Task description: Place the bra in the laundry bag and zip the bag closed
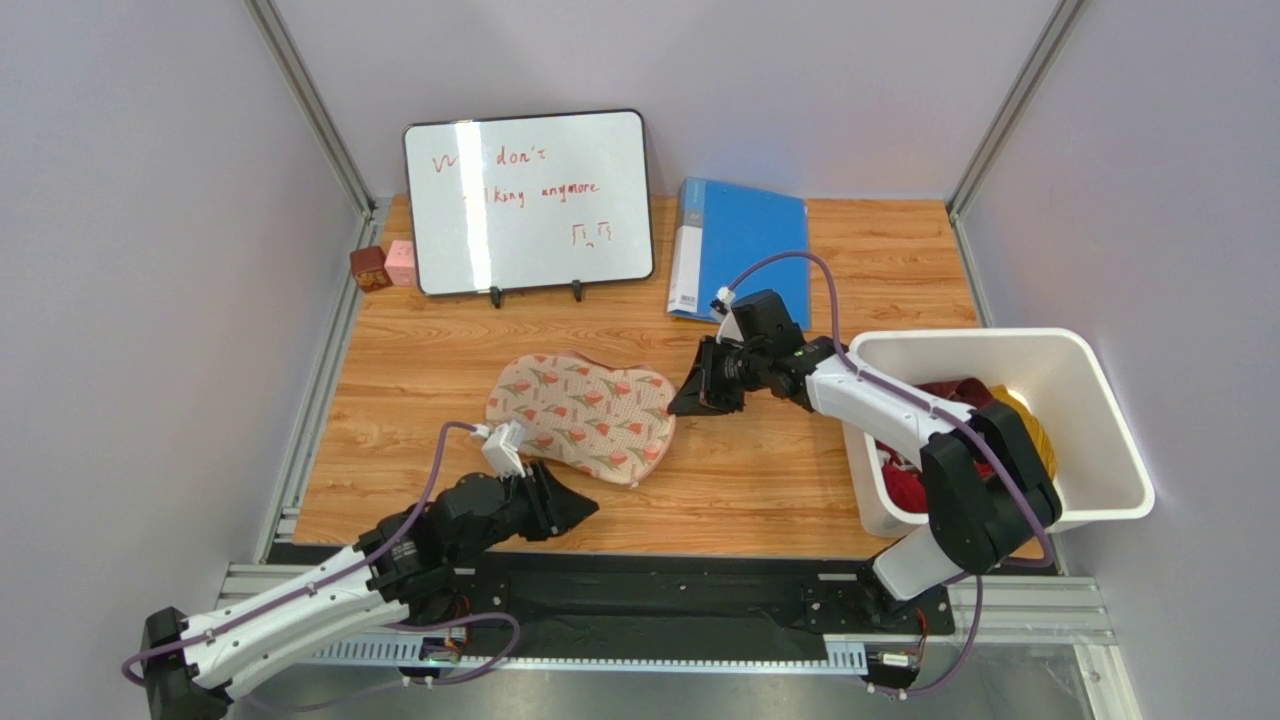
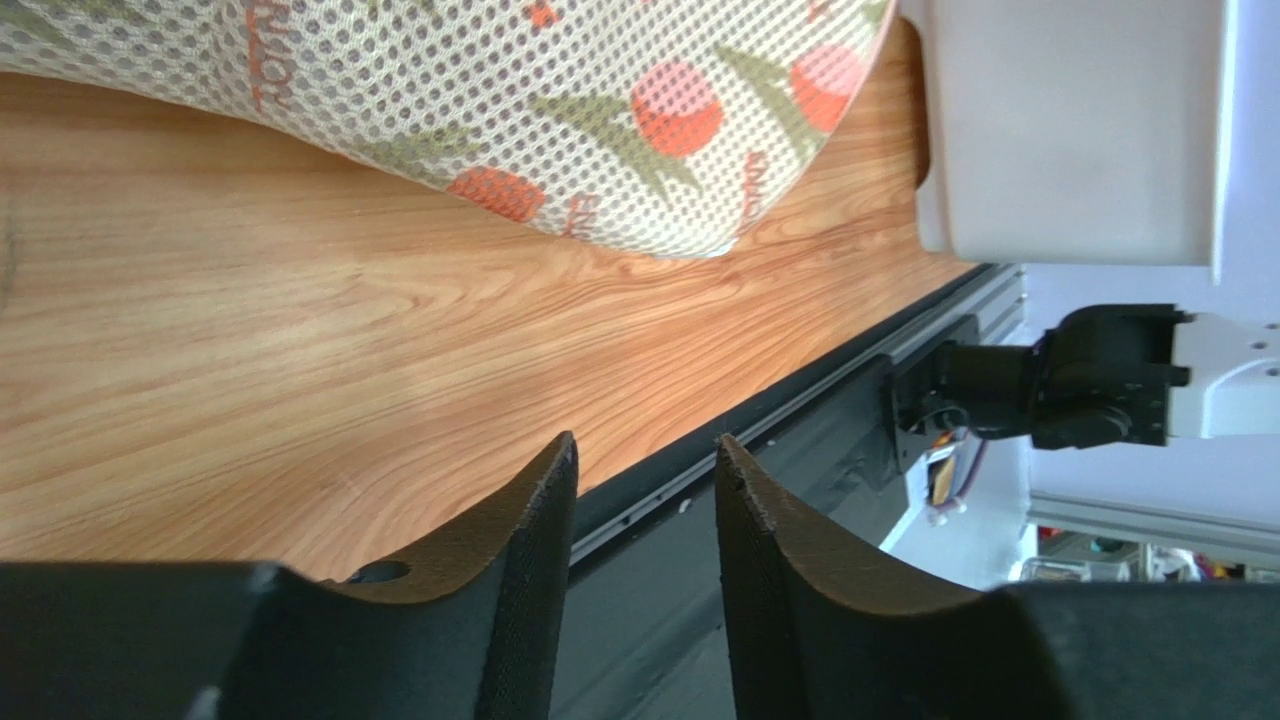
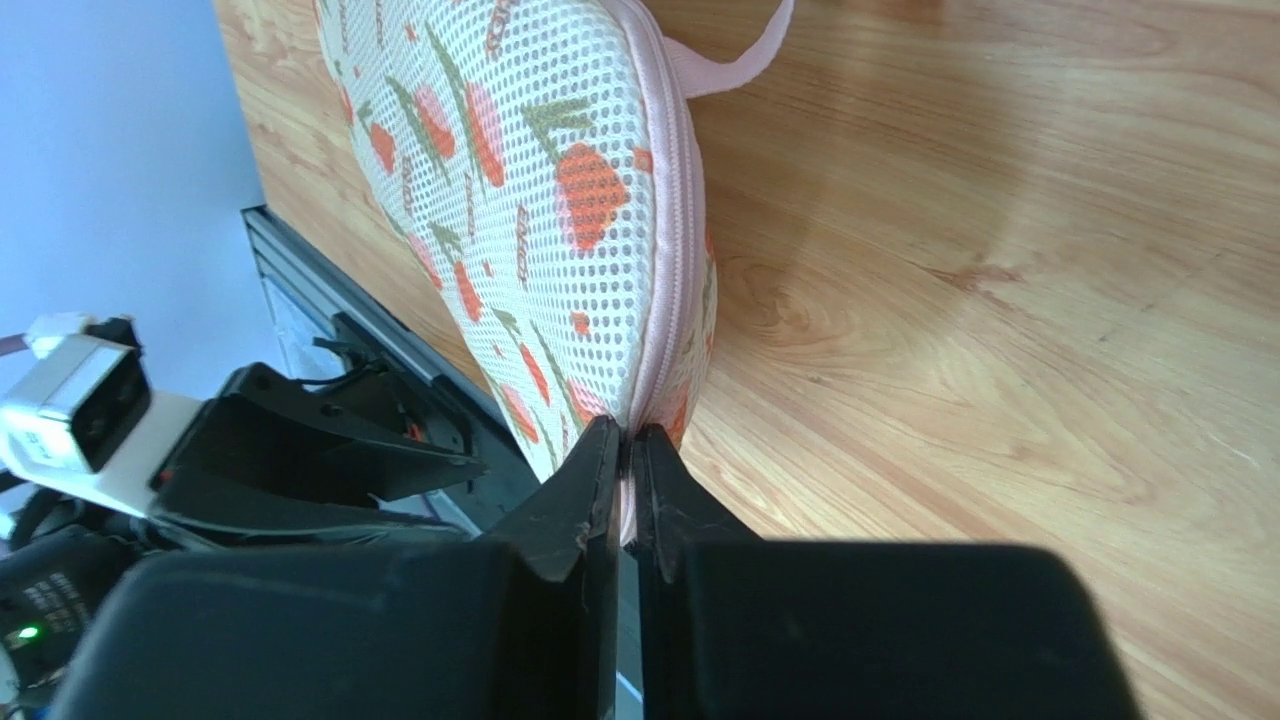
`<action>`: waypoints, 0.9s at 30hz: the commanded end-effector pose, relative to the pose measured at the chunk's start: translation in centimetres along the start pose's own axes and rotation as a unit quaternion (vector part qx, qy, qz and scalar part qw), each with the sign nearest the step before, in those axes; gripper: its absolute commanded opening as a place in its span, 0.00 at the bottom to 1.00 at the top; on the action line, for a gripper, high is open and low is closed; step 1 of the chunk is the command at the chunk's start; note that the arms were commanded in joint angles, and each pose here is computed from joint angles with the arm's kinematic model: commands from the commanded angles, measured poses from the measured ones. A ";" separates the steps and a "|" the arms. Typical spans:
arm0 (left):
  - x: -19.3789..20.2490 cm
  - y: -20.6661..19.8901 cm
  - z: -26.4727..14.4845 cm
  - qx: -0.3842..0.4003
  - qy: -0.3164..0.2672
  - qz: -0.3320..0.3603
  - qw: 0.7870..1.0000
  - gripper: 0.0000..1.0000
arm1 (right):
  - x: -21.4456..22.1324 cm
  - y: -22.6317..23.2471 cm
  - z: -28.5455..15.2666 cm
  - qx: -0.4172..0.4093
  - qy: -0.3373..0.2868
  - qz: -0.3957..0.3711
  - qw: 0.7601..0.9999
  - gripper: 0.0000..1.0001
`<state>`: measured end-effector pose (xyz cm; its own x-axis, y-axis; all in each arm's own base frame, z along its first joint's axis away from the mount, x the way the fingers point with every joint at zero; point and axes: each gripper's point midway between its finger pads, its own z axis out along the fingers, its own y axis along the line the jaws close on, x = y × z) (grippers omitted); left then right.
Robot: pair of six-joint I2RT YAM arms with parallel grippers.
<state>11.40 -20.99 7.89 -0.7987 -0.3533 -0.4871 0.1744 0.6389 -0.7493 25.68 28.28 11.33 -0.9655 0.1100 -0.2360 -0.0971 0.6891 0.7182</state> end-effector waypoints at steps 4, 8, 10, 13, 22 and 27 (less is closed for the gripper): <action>-1.9 -4.9 -0.9 0.090 -0.023 0.025 0.995 0.49 | -0.8 0.3 -2.1 0.024 -0.025 -0.052 0.998 0.41; -1.9 -6.6 -0.9 0.124 -0.015 0.040 0.991 0.66 | -1.2 -1.7 -3.7 0.121 -0.049 -0.097 0.987 0.64; -2.3 -8.2 -1.0 0.147 -0.017 0.047 0.988 0.71 | -0.2 -1.5 -5.0 0.155 -0.050 -0.139 0.977 0.73; -2.6 -10.7 -0.4 0.172 -0.005 0.071 0.983 0.79 | 1.3 -0.6 -5.8 0.188 -0.062 -0.190 0.962 0.78; -1.1 -16.8 1.7 0.184 -0.033 0.224 0.956 0.80 | 7.7 1.1 -7.3 0.093 -0.113 -0.223 0.964 0.93; 0.7 -15.1 1.3 0.189 -0.043 0.232 0.953 0.80 | 11.1 1.4 -8.5 -0.009 -0.156 -0.195 0.968 1.00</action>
<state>7.69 -32.56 17.91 -0.6322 -0.0766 -0.7710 0.6792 0.4240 -0.5991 13.71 23.49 13.40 -0.7732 -0.1105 -0.6245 -0.4476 0.7927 0.4139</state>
